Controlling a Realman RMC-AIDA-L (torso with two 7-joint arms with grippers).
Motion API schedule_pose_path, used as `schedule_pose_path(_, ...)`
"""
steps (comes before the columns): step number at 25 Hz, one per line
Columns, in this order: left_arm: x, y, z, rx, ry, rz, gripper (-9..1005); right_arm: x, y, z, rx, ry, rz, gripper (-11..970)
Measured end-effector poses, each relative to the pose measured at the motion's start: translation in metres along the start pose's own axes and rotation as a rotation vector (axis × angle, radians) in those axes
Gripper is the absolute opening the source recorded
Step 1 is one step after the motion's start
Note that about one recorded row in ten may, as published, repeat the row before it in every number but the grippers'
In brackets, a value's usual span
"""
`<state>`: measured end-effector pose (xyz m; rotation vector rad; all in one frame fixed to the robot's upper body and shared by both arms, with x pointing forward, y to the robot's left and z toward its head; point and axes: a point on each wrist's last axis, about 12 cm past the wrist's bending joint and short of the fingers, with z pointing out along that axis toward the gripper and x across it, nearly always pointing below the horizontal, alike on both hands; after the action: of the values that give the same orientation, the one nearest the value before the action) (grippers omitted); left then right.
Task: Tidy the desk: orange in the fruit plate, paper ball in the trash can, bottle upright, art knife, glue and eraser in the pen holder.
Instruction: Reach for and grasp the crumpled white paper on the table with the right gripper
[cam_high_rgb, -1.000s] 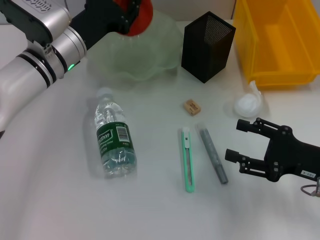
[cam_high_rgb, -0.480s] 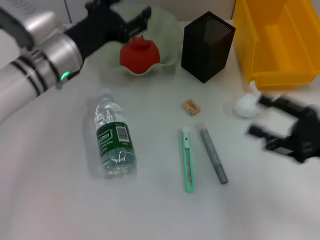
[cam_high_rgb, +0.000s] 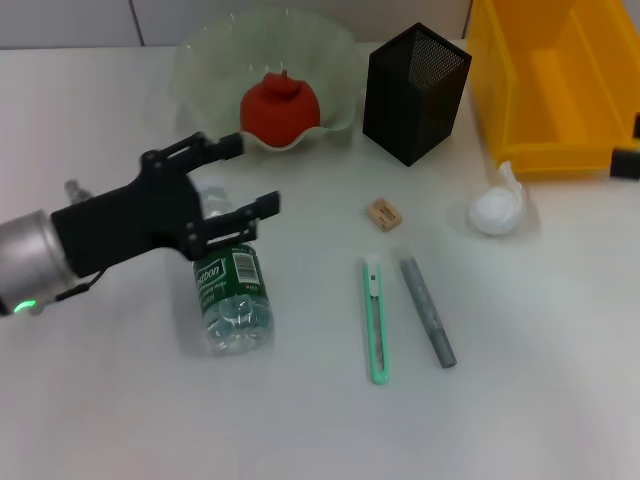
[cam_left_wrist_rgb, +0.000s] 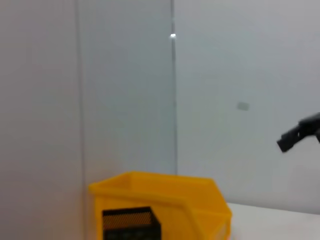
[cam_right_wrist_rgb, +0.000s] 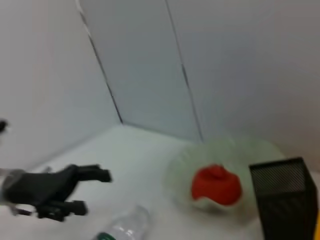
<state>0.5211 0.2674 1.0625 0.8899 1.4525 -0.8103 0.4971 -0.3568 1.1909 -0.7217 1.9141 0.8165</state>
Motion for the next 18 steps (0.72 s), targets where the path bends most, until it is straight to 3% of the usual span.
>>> schedule_pose_path(2,0.005,-0.003,-0.010,-0.034,0.002,-0.011,802,-0.035,0.009,0.005,0.070,0.109,0.006,789)
schedule_pose_path(3,0.007,-0.004,-0.012,-0.041,0.003,-0.013,802,-0.035,0.009,0.005,0.070,0.109,0.006,789)
schedule_pose_path(4,0.008,-0.005,-0.013,-0.045,0.004,-0.015,802,-0.055,0.015,0.012,0.149,0.201,0.009,789)
schedule_pose_path(6,0.010,-0.006,-0.015,-0.053,0.005,-0.020,802,-0.060,0.017,0.017,0.176,0.241,0.024,789)
schedule_pose_path(7,0.012,-0.007,-0.015,-0.060,0.011,-0.021,802,-0.069,0.020,0.031,0.218,0.316,0.071,789)
schedule_pose_path(13,0.014,-0.008,-0.016,-0.066,0.021,-0.019,803,-0.075,0.024,0.064,0.286,0.436,0.165,788)
schedule_pose_path(18,0.016,-0.007,-0.016,-0.074,0.036,-0.010,803,-0.062,0.014,0.092,0.382,0.509,0.206,783)
